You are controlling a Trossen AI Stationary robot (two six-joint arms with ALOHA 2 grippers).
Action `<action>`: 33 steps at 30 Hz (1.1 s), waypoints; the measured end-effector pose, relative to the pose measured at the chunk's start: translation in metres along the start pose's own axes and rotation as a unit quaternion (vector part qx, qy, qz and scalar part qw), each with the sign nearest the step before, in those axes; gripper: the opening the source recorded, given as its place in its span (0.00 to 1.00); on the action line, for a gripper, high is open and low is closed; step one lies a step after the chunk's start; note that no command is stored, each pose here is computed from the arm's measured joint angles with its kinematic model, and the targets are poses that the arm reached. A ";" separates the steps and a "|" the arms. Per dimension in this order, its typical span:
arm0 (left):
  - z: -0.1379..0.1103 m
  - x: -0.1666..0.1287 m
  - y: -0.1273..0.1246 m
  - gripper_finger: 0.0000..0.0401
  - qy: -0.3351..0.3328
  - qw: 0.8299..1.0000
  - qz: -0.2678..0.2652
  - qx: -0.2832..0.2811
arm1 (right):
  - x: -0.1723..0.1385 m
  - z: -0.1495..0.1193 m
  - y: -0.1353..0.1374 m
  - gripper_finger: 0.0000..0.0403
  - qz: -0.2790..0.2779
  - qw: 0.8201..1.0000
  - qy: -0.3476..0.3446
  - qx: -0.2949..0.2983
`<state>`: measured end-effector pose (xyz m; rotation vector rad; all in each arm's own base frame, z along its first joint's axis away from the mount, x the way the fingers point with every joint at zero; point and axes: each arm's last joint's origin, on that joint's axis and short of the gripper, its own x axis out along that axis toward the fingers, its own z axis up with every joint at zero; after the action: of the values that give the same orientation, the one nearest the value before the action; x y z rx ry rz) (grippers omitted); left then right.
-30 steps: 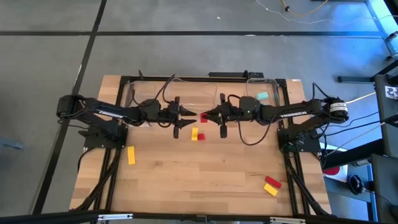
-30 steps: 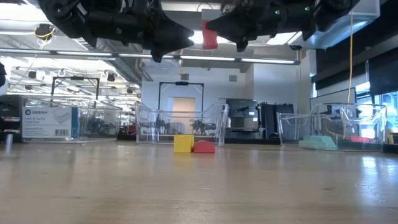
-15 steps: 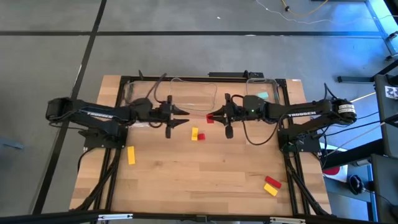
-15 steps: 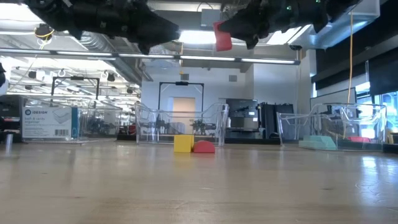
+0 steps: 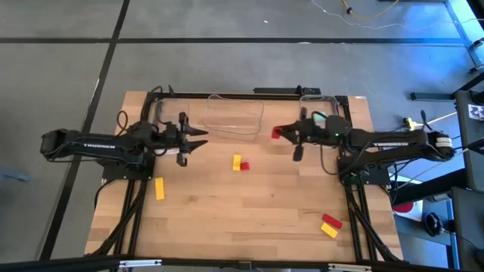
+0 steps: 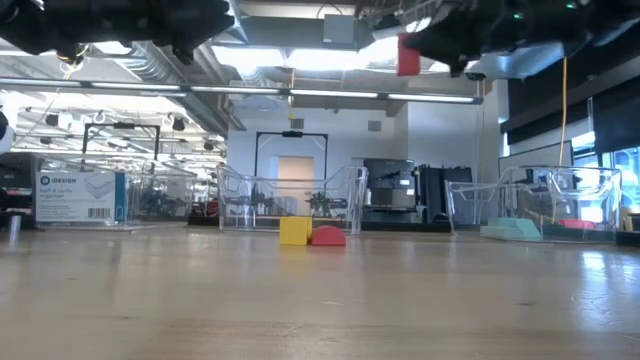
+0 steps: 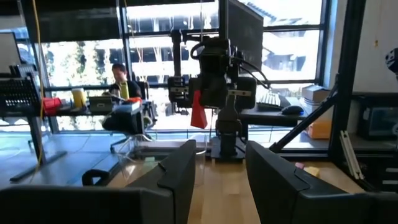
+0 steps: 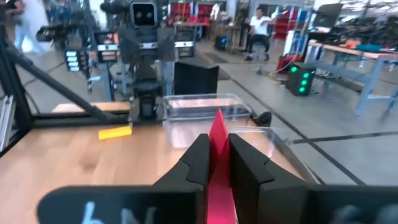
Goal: Sort & place blocks by color
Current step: Put the left red block into the middle transparent bin
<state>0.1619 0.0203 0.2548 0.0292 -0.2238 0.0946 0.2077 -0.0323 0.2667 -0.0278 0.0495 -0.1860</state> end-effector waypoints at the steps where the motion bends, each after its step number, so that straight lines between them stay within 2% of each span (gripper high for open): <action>1: 0.000 0.000 0.000 0.33 -0.001 1.000 0.000 0.001 | -0.004 -0.001 -0.001 0.09 -0.002 1.000 -0.004 0.002; 9: 0.000 0.000 0.000 0.33 -0.001 1.000 0.006 0.002 | -0.012 -0.005 -0.002 0.09 -0.009 0.999 -0.038 0.015; 18: 0.001 0.000 0.002 0.33 -0.003 1.000 0.026 0.014 | 0.030 -0.025 -0.005 0.09 -0.025 0.997 -0.065 0.023; 27: 0.001 0.000 0.002 0.33 -0.003 1.000 0.026 0.013 | 0.096 -0.063 -0.028 0.09 -0.076 0.996 0.012 0.053; 33: 0.000 0.000 0.001 0.33 -0.002 1.000 0.024 0.007 | 0.115 -0.087 -0.046 0.09 -0.114 0.988 0.080 0.068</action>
<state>0.1616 0.0212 0.2552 0.0388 -0.2288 0.1446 0.3079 -0.1008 0.1760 0.1180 0.1941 -0.4200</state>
